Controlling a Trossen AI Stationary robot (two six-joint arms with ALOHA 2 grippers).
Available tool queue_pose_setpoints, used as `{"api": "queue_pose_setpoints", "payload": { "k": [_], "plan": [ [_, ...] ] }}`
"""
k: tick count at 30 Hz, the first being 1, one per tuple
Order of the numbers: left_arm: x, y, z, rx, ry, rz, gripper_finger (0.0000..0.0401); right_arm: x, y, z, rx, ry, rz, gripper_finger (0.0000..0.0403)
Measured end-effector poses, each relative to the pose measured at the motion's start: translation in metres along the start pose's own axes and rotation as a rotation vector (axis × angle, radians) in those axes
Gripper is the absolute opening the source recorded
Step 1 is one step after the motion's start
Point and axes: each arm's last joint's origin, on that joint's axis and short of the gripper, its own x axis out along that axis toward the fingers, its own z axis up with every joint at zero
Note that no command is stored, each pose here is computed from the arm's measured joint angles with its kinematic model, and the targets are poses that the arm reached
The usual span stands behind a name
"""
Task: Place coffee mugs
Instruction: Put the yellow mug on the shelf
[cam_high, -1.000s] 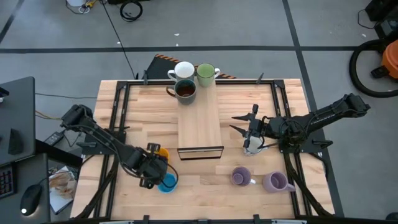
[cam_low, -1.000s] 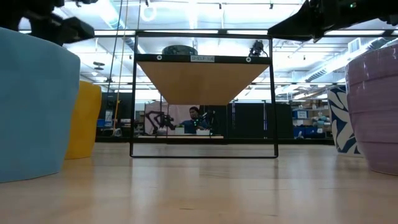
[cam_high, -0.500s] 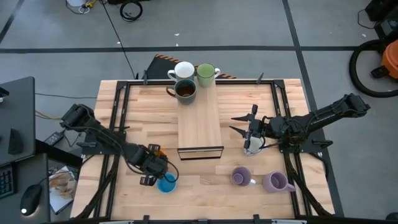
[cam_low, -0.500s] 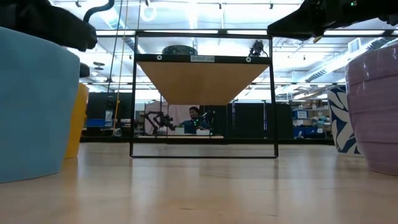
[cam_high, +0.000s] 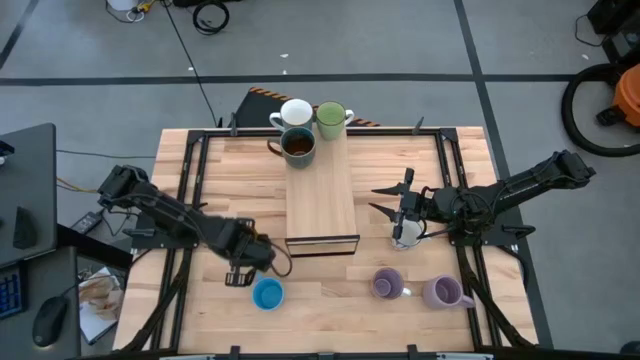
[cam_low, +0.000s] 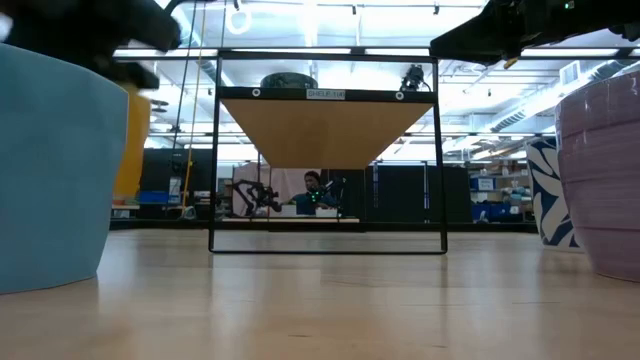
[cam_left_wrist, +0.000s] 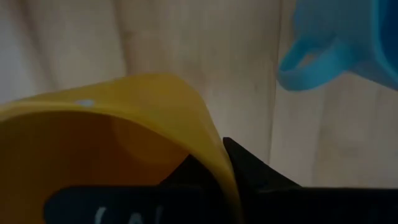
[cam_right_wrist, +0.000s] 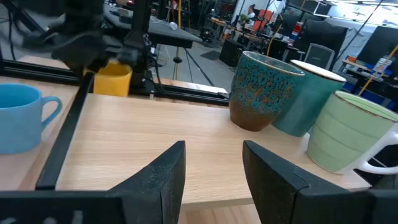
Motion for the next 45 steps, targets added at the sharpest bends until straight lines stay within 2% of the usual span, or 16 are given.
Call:
{"api": "queue_pose_setpoints", "payload": {
  "k": [5,10,16,20,24,30,39,45],
  "plan": [
    [-0.054,0.025,0.01,-0.117,0.031,0.011,0.0032,0.0,0.0,0.0,0.001,-0.003,0.009,0.0165],
    [-0.097,0.063,0.02,-0.263,-0.045,0.041,0.0034,0.0,0.0,0.0,0.001,-0.003,0.009,0.0165],
    [-0.129,0.108,0.033,-0.429,-0.166,0.039,0.0036,0.0,0.0,0.0,0.001,-0.004,0.009,0.0165],
    [-0.144,0.126,0.046,-0.467,-0.219,0.045,0.0036,0.0,0.0,0.0,-0.003,-0.004,0.01,0.0165],
    [-0.143,0.13,0.072,-0.412,-0.223,0.054,0.0037,0.0,0.0,0.0,-0.008,-0.004,0.009,0.0165],
    [-0.128,0.131,0.103,-0.381,-0.141,0.058,0.0037,0.0,0.0,0.0,-0.011,-0.001,0.01,0.0165],
    [-0.104,0.133,0.122,-0.368,-0.1,0.106,0.0038,0.0,0.0,0.0,-0.016,-0.001,0.01,0.0165],
    [-0.104,0.134,0.13,-0.366,-0.178,0.103,0.0038,0.0,0.0,0.0,-0.015,-0.001,0.01,0.0165]
  ]
}}
